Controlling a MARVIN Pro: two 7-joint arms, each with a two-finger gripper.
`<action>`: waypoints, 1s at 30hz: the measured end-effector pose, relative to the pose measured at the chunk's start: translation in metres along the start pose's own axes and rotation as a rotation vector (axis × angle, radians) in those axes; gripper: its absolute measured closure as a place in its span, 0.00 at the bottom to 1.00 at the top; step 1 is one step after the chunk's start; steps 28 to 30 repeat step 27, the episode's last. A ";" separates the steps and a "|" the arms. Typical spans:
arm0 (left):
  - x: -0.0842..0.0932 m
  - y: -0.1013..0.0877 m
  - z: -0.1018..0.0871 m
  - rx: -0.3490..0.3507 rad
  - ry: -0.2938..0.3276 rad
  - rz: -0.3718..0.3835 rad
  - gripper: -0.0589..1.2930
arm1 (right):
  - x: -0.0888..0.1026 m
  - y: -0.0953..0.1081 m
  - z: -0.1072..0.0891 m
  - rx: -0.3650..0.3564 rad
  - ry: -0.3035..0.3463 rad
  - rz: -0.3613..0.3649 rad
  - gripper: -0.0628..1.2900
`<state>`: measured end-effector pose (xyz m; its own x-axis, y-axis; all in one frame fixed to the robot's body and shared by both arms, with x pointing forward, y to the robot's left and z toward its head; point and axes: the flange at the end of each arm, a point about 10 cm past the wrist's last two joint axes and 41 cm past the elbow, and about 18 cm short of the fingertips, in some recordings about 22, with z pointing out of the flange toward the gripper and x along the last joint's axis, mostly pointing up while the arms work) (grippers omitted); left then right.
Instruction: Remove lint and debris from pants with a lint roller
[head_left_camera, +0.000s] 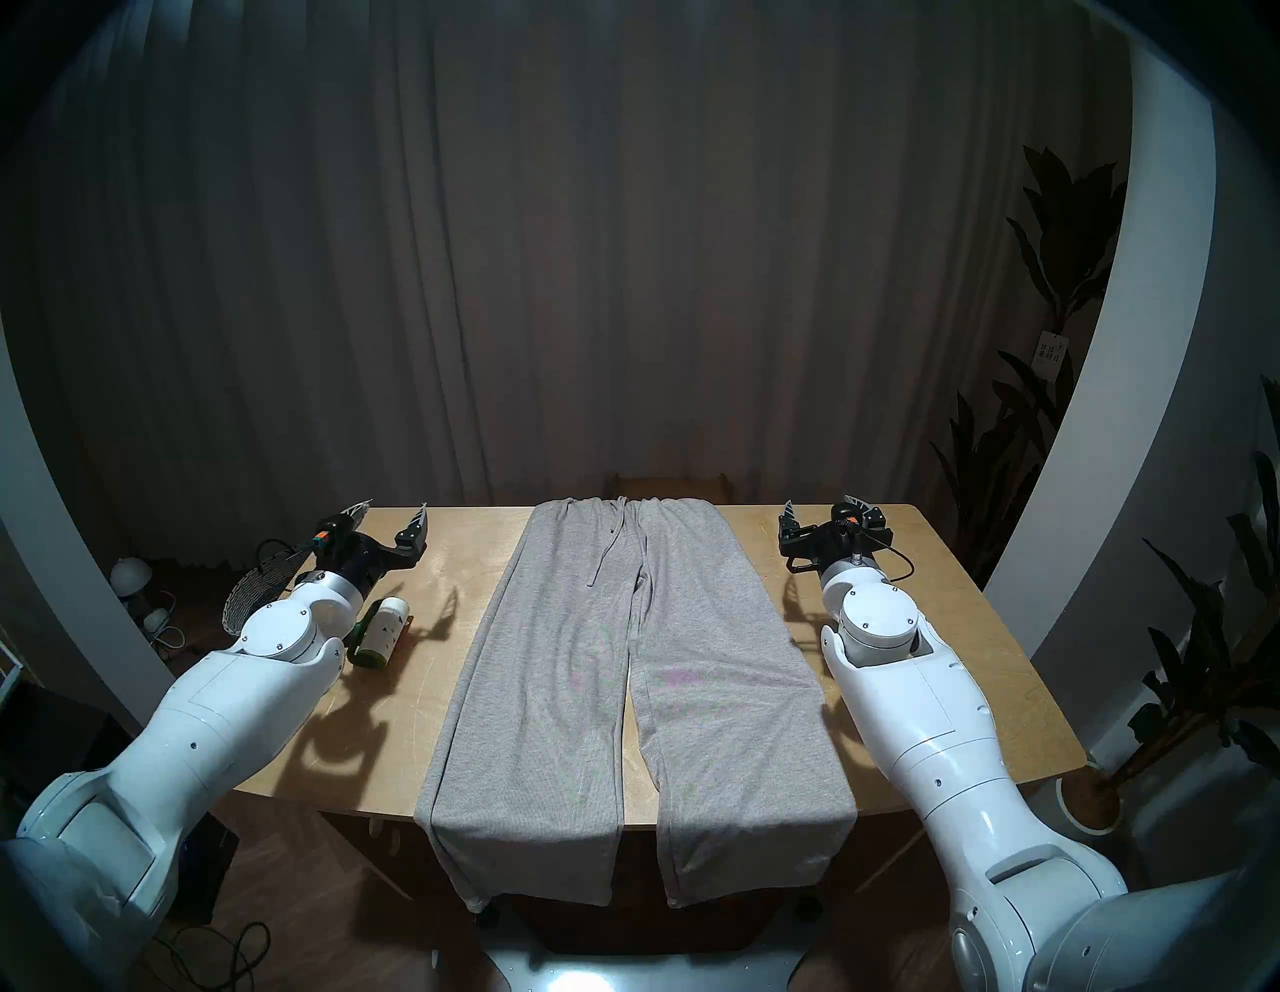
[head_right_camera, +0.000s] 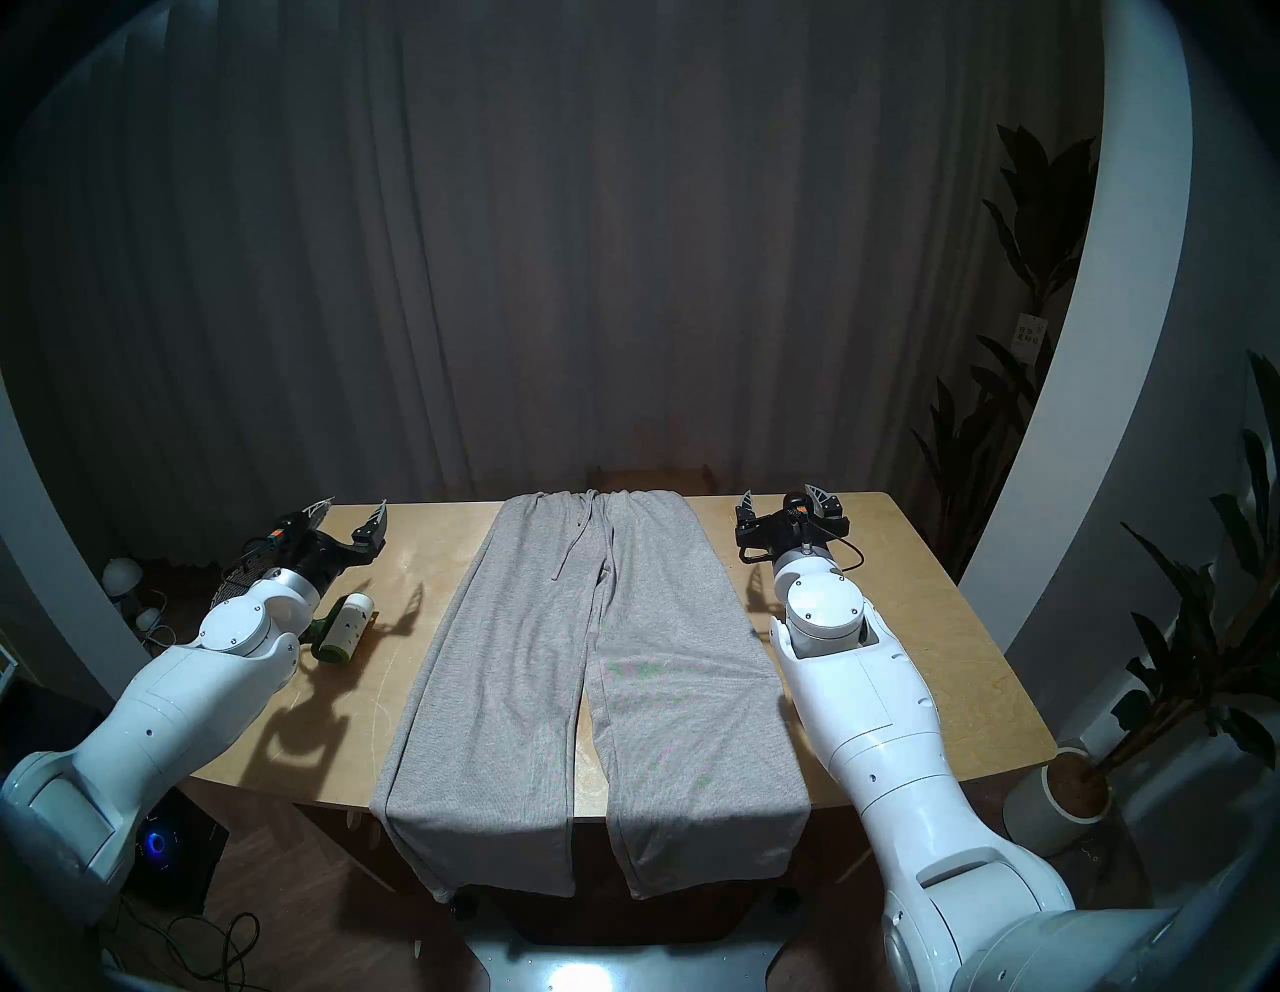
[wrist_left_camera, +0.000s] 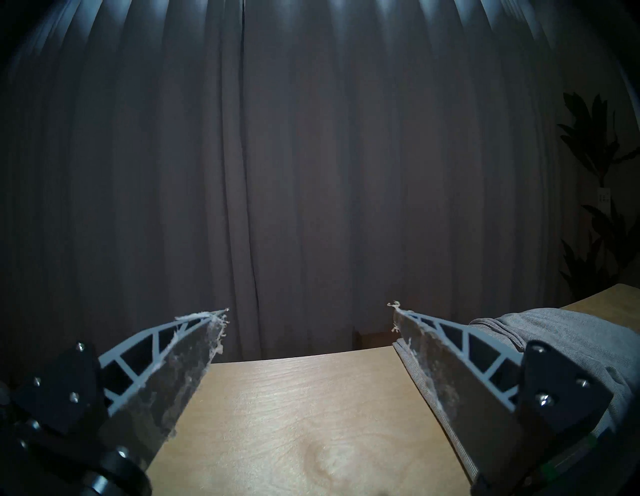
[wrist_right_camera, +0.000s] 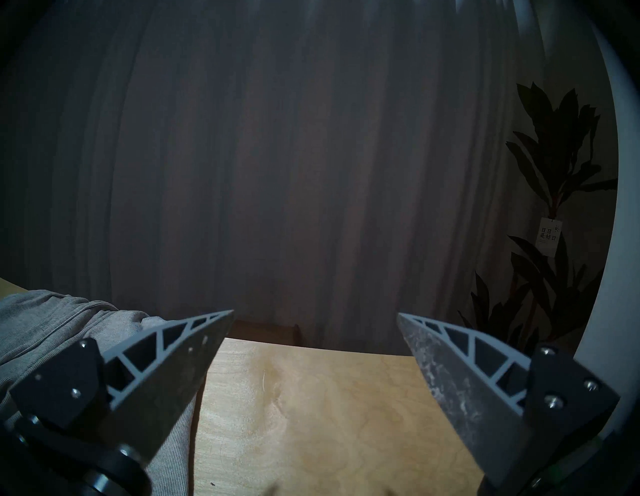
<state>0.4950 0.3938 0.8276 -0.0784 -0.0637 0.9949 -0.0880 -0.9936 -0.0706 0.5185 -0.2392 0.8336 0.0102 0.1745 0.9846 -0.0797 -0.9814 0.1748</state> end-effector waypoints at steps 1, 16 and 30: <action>-0.001 0.000 0.001 -0.001 0.002 0.003 0.05 | 0.001 0.000 0.000 -0.002 -0.003 -0.004 0.03; -0.019 0.006 0.022 -0.029 0.035 0.032 0.05 | 0.003 0.006 0.013 0.046 -0.041 -0.049 0.03; -0.024 0.009 0.030 -0.058 0.070 0.036 0.05 | 0.004 0.013 0.018 0.067 -0.035 -0.009 0.03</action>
